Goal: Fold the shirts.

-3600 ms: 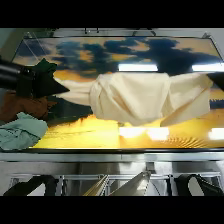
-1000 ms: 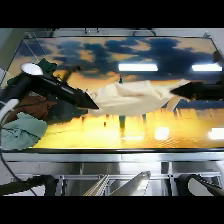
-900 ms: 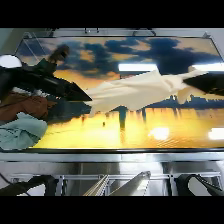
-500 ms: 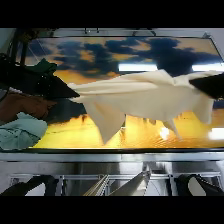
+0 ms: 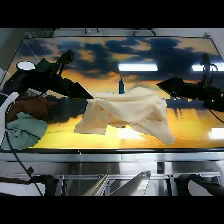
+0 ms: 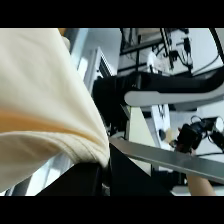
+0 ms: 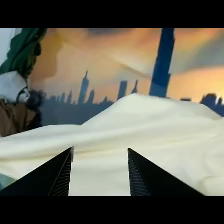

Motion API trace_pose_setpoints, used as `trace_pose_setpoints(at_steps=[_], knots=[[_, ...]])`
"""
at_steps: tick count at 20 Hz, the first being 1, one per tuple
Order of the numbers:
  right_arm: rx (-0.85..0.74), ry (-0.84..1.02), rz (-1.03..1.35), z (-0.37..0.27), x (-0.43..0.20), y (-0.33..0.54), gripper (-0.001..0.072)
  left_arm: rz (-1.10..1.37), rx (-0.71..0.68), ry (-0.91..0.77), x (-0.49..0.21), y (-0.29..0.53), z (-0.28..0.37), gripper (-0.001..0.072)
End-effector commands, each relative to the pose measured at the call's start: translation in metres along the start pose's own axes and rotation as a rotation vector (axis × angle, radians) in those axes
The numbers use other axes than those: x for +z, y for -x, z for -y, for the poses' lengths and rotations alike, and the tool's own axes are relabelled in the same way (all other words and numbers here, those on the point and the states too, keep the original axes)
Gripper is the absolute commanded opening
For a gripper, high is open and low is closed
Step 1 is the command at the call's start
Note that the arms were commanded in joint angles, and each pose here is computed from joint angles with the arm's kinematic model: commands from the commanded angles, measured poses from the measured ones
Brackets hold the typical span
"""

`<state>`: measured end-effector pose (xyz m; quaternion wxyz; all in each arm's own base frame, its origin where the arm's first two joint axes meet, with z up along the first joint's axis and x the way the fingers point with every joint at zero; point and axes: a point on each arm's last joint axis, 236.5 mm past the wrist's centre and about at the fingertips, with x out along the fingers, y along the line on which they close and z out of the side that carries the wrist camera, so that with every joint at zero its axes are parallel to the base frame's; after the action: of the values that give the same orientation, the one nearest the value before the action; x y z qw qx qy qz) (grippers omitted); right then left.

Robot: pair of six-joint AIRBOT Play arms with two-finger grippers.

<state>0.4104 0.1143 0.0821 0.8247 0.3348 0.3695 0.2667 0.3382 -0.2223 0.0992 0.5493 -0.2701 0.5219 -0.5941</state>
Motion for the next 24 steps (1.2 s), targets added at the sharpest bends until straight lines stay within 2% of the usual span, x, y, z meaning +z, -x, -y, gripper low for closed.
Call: trace_pose_setpoints(at_steps=[1,2,3,5,6,8,9,10,11,12,15,17,19,21,22,23,24], knots=[[-0.066,0.027,-0.006,0.047,0.026,0.003,0.0393,0.165,0.036,0.176,0.020,0.055,-0.075,0.0312],[-0.080,0.008,-0.035,0.058,0.021,0.018,0.0392,0.194,0.023,0.254,0.016,0.073,-0.087,0.0561],[-0.099,-0.027,-0.096,0.070,0.007,0.033,0.0390,0.212,0.008,0.308,0.011,0.084,-0.095,0.0720],[-0.144,-0.136,-0.236,0.097,-0.041,0.060,0.0381,0.231,-0.020,0.377,-0.004,0.090,-0.105,0.0720],[-0.165,-0.204,-0.288,0.107,-0.066,0.070,0.0353,0.230,-0.037,0.413,-0.013,0.086,-0.108,0.0720],[-0.253,-0.354,-0.357,0.129,-0.120,0.092,0.0353,0.195,-0.071,0.473,-0.028,0.066,-0.111,0.0720],[-0.319,-0.430,-0.381,0.138,-0.144,0.104,0.0365,0.166,-0.080,0.484,-0.033,0.051,-0.111,0.0720],[-0.385,-0.509,-0.365,0.146,-0.159,0.111,0.0436,0.143,-0.073,0.492,-0.035,0.037,-0.113,0.0720],[-0.437,-0.561,-0.351,0.150,-0.172,0.118,0.0568,0.115,-0.039,0.489,-0.036,0.019,-0.117,0.0720],[-0.474,-0.593,-0.345,0.153,-0.183,0.120,0.0639,0.084,0.023,0.474,-0.036,0.005,-0.126,0.0720],[-0.479,-0.648,-0.345,0.158,-0.205,0.111,0.0643,-0.002,0.257,0.376,-0.029,-0.018,-0.154,0.0720],[-0.459,-0.642,-0.345,0.162,-0.212,0.097,0.0641,-0.030,0.365,0.321,-0.019,-0.018,-0.163,0.0720],[-0.391,-0.650,-0.375,0.154,-0.220,0.077,0.0640,-0.019,0.424,0.274,-0.003,-0.019,-0.166,0.0720],[-0.330,-0.628,-0.409,0.147,-0.225,0.058,0.0639,-0.026,0.421,0.259,0.004,-0.027,-0.166,0.0720],[-0.311,-0.622,-0.416,0.145,-0.227,0.049,0.0635,-0.052,0.406,0.273,0.001,-0.034,-0.168,0.0720],[-0.294,-0.622,-0.420,0.143,-0.228,0.043,0.0528,-0.089,0.385,0.294,-0.005,-0.041,-0.168,0.0720],[-0.270,-0.616,-0.419,0.140,-0.227,0.038,0.0328,-0.125,0.365,0.312,-0.011,-0.049,-0.170,0.0720]])
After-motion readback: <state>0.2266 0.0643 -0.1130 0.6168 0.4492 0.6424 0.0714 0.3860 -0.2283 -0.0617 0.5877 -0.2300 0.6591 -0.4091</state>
